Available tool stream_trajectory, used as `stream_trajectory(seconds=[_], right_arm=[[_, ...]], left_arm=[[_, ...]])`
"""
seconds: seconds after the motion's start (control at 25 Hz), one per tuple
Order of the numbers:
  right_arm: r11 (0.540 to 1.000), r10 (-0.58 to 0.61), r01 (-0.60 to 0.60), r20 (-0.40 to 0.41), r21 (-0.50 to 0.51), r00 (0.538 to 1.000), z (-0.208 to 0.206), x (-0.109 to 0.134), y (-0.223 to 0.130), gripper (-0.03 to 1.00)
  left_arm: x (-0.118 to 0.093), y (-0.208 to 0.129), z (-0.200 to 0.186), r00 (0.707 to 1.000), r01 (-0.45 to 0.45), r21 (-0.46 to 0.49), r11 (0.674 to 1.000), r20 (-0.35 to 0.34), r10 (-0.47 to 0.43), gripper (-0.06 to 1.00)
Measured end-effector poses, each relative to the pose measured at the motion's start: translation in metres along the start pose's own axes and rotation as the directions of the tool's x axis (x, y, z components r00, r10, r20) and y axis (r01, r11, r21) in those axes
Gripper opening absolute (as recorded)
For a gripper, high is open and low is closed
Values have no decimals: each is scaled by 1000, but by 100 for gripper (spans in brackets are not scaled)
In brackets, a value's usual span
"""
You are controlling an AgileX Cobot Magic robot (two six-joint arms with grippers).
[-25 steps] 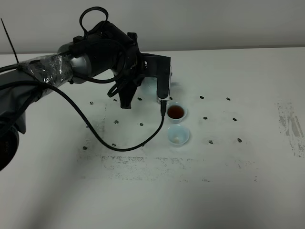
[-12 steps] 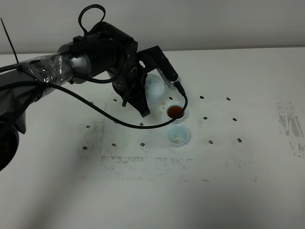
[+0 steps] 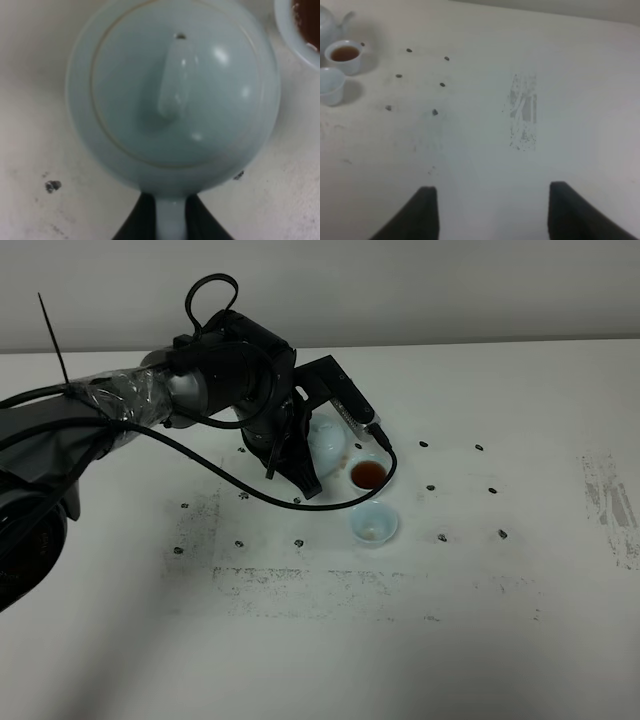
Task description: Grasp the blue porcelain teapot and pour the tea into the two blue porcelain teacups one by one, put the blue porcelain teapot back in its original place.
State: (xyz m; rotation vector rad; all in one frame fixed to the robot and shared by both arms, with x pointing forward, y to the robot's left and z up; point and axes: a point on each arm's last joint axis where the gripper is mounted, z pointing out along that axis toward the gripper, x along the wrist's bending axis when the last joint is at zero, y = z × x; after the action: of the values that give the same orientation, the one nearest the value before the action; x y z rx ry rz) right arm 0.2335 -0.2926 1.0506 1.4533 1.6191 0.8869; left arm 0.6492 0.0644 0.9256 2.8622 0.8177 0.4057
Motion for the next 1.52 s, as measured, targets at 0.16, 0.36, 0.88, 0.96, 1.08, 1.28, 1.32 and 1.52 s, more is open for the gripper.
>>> stream_trajectory(seconds=[0.16,0.36,0.88,0.96,1.08,1.28,1.32,1.52], right_arm=[[1000,0,0,0,0,1000,0,0,0,50],[1000,0,0,0,0,1000,0,0,0,50],[1000,0,0,0,0,1000,0,0,0,50],[1000,0,0,0,0,1000,0,0,0,50],[1000,0,0,0,0,1000,0,0,0,50],[1000,0,0,0,0,1000,0,0,0,50],[1000,0,0,0,0,1000,0,0,0,50],[1000,0,0,0,0,1000,0,0,0,50]], left_arm=[[0,0,1,1000,3,-3,1000,1,-3,4],[0,0,-1,1000,18,-6,1000,2,-18,4],[7,0,-91,997,56,-104,993,-46,-61,4],[3,-5,-96,997,55,-101,993,-40,-60,4],[-4,-15,-99,998,62,-115,991,-25,-66,4],[-16,-32,-94,997,68,-150,986,-15,-71,4],[-18,-35,-91,998,59,-151,987,-15,-62,4],[-22,-40,-80,997,-72,-126,989,-21,70,4]])
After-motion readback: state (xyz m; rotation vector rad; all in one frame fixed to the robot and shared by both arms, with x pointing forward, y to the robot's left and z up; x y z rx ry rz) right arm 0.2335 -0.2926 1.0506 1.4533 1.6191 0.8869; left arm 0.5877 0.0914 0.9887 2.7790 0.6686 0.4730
